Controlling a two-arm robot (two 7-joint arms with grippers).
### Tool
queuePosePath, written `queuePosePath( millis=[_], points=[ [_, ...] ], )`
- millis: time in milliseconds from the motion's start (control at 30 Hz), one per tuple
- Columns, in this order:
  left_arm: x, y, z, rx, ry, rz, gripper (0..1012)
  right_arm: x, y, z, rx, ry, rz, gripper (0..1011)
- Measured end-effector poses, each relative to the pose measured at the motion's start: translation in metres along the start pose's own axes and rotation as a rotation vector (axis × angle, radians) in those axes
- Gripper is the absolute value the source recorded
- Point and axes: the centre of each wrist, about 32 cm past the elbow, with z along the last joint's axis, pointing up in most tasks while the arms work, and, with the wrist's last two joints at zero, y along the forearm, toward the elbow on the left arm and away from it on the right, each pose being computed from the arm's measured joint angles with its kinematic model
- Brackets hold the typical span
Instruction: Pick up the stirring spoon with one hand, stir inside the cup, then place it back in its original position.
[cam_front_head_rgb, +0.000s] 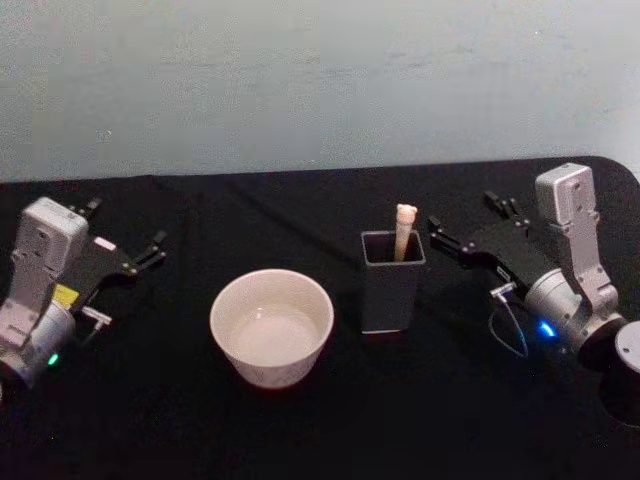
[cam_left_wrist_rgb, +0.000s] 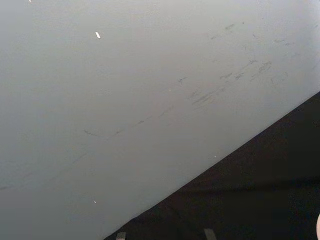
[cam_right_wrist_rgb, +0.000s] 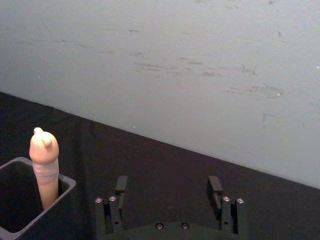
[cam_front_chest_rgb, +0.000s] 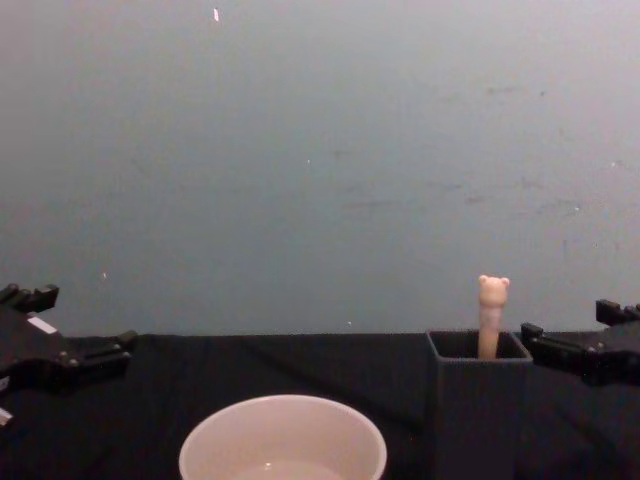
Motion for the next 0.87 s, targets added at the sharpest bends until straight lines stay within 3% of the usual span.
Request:
queuePosePath(
  millis=[867],
  points=[
    [0.0, 0.0, 0.0, 0.0, 0.0, 0.0, 1001, 0.0, 0.0, 0.0, 0.0, 0.0, 0.0, 1002]
  ],
)
